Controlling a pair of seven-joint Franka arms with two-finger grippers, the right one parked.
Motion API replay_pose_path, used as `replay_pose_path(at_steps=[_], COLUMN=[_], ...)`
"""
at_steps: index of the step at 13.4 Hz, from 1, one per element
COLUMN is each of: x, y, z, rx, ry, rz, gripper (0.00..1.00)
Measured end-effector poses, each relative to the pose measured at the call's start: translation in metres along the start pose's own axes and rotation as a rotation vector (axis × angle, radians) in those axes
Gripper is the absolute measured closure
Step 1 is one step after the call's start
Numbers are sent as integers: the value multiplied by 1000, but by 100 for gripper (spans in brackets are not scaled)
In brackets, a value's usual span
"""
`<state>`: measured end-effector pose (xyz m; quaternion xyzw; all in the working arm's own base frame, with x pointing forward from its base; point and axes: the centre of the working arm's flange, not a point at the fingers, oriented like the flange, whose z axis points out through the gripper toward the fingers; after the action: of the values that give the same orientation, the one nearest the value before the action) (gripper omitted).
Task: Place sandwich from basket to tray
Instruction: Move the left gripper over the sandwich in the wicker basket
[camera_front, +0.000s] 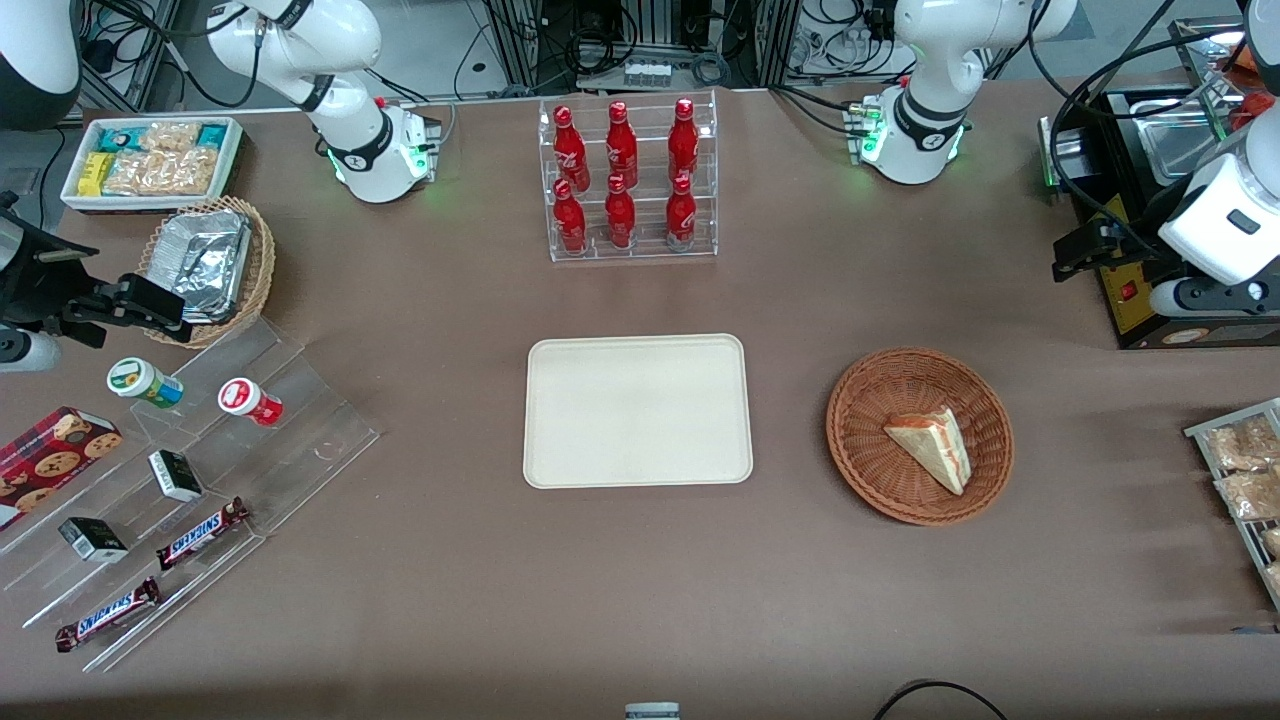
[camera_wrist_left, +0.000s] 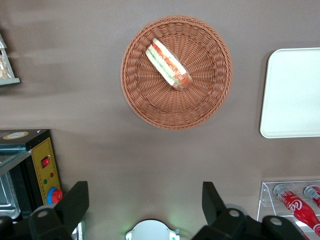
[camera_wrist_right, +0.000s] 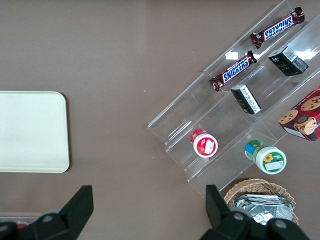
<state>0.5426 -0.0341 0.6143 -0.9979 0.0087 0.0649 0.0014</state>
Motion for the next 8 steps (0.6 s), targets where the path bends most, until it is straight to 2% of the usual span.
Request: replay_pose_path(at_steps=[5, 8], x=[9, 34], y=[-1, -2], z=[9, 58], rx=[6, 5], ry=[9, 24], rz=[-7, -89], gripper=[0, 0])
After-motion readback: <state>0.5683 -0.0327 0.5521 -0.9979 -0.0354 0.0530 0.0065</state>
